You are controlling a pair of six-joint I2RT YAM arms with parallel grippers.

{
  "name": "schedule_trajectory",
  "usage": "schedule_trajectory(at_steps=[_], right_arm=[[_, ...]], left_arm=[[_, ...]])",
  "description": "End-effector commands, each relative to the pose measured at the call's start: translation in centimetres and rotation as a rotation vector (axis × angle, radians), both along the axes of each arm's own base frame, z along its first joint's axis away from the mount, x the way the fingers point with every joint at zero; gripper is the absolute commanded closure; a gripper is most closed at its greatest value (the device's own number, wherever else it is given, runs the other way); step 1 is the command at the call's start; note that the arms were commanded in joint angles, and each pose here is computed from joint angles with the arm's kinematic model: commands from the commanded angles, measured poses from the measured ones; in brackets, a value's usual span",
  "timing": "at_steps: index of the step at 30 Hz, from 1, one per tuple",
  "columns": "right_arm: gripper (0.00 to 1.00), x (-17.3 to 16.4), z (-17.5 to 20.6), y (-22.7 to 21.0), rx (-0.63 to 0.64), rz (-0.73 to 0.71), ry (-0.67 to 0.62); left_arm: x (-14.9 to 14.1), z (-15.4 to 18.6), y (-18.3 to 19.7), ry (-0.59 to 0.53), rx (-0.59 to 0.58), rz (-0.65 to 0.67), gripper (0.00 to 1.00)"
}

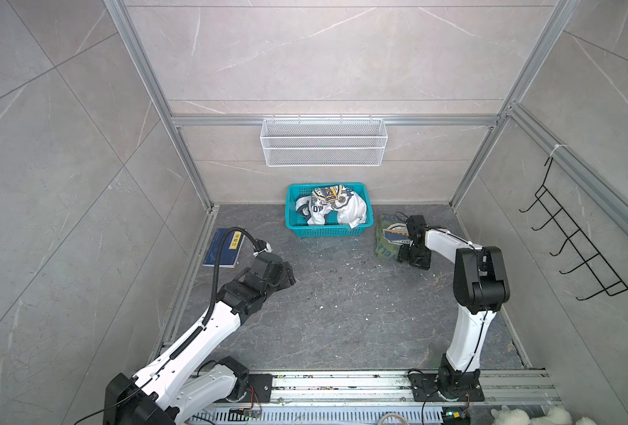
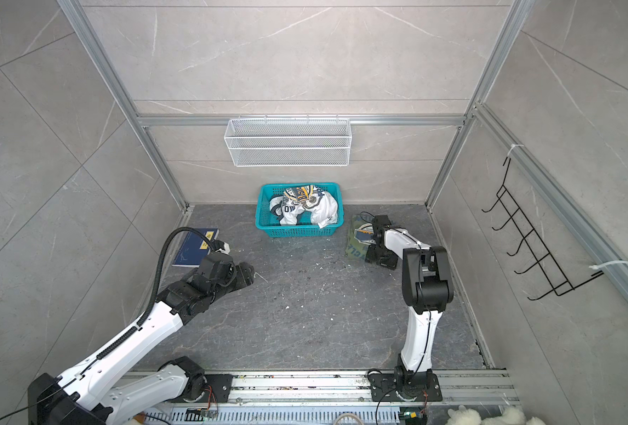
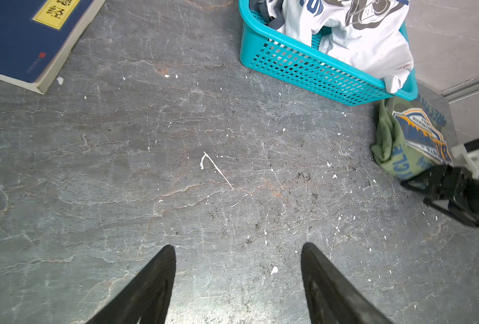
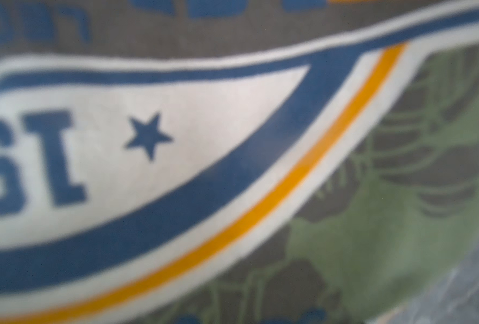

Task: Fold and stack tank tops
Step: Move the tank top to the top-right of the table.

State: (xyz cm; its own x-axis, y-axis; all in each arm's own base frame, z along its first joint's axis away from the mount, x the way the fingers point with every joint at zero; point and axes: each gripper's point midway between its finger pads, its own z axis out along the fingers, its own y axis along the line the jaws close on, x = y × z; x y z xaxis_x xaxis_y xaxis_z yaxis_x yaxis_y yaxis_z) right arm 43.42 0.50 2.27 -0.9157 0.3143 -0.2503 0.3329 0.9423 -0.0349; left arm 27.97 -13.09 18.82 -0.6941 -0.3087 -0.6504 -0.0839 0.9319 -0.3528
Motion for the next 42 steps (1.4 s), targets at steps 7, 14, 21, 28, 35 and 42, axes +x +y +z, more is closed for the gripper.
schedule_trajectory(at_steps=[7, 14, 21, 28, 35, 42], right_arm=[[0.27, 5.8, 1.8, -2.0, -0.156, 0.124, -0.015], [0.25, 5.7, 2.9, -6.8, -0.289, 0.029, 0.031], [0.25, 5.2, 4.2, -7.8, -0.223, -0.037, -0.022], [0.24, 2.4, 6.0, -3.2, 0.014, -0.028, -0.137], [0.23, -3.3, 9.1, 2.1, 0.283, -0.005, -0.289], [0.22, -8.4, 12.9, 5.4, 0.369, 0.066, -0.384]], left_arm=[[-0.1, -0.2, 1.4, 0.003, 0.037, 0.004, 0.26], [0.3, -0.1, 1.9, 0.004, 0.045, 0.015, 0.26], [1.2, 0.0, 1.1, 0.024, 0.037, -0.02, 0.26], [4.6, 0.3, -1.4, 0.068, 0.033, -0.076, 0.26], [12.8, 2.3, -7.1, 0.0, -0.019, -0.172, 0.25], [22.1, 2.6, -9.7, -0.084, -0.01, -0.138, 0.21]])
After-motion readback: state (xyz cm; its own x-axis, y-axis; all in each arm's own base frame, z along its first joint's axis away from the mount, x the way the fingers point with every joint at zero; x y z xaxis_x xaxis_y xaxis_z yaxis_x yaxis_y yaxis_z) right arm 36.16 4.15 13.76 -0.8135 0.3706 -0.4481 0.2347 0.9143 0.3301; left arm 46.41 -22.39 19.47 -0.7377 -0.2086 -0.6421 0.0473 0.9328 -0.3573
